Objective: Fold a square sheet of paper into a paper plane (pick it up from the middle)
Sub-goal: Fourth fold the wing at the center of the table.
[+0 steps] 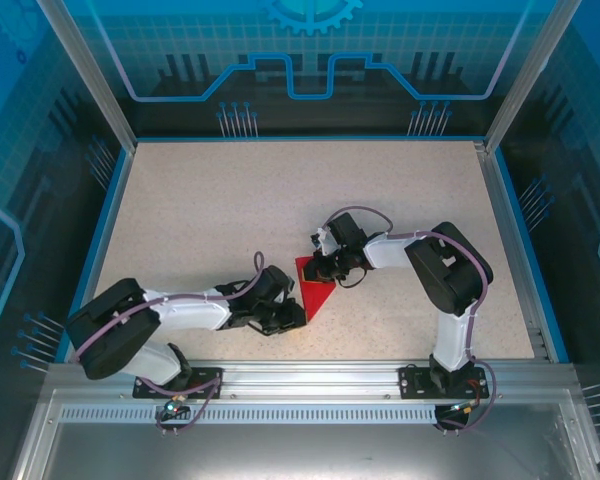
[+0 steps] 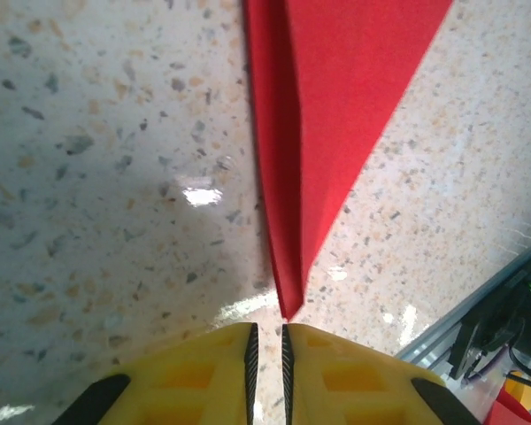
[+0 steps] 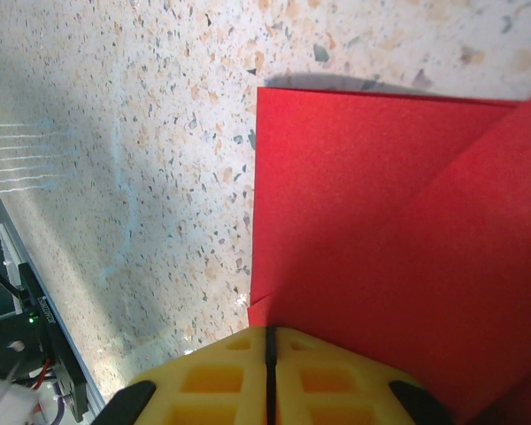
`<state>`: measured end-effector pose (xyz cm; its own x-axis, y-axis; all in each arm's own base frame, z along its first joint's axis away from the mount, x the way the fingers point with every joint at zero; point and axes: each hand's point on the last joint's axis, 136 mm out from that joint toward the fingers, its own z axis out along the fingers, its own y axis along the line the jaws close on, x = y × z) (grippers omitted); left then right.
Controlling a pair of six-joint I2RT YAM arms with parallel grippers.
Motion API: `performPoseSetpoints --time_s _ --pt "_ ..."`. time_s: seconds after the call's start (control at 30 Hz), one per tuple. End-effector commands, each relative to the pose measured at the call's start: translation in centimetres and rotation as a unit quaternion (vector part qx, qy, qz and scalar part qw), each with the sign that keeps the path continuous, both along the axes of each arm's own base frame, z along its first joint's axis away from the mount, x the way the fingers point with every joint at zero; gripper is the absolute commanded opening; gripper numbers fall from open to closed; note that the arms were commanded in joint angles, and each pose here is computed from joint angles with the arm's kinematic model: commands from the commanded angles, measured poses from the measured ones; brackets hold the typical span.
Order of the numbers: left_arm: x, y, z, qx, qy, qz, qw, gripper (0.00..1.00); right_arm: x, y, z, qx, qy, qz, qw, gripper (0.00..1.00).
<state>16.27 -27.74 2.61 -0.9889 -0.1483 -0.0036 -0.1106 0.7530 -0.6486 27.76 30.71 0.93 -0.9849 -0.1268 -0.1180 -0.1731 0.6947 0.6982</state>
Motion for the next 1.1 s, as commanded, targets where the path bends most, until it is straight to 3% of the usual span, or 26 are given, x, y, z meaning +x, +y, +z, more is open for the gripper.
performPoseSetpoints --time_s 0.0,0.2,0.37,0.77,1.07 --pt "1.3 -0.9 2.7 -0.008 -0.04 -0.01 0.999 0.19 -3.1 -3.7 -5.2 -0.103 0.06 -0.015 0.993 0.09" --pt "3.6 -2.6 4.0 -0.04 -0.065 -0.003 0.997 0.2 -3.0 -3.7 -5.2 -0.103 0.06 -0.015 0.993 0.09" --pt "3.8 -3.3 2.4 -0.039 -0.046 -0.008 0.998 0.2 -3.0 -3.7 -5.1 -0.103 0.06 -0.014 0.993 0.09" --pt "-0.4 0.6 -3.3 0.022 0.04 -0.001 0.999 0.2 -3.2 -3.9 -5.3 -0.107 0.061 -0.015 0.992 0.09" --pt "-1.9 1.6 -2.9 0.023 0.049 -0.01 0.998 0.2 -3.2 -3.9 -5.3 -0.107 0.061 -0.016 0.992 0.09"
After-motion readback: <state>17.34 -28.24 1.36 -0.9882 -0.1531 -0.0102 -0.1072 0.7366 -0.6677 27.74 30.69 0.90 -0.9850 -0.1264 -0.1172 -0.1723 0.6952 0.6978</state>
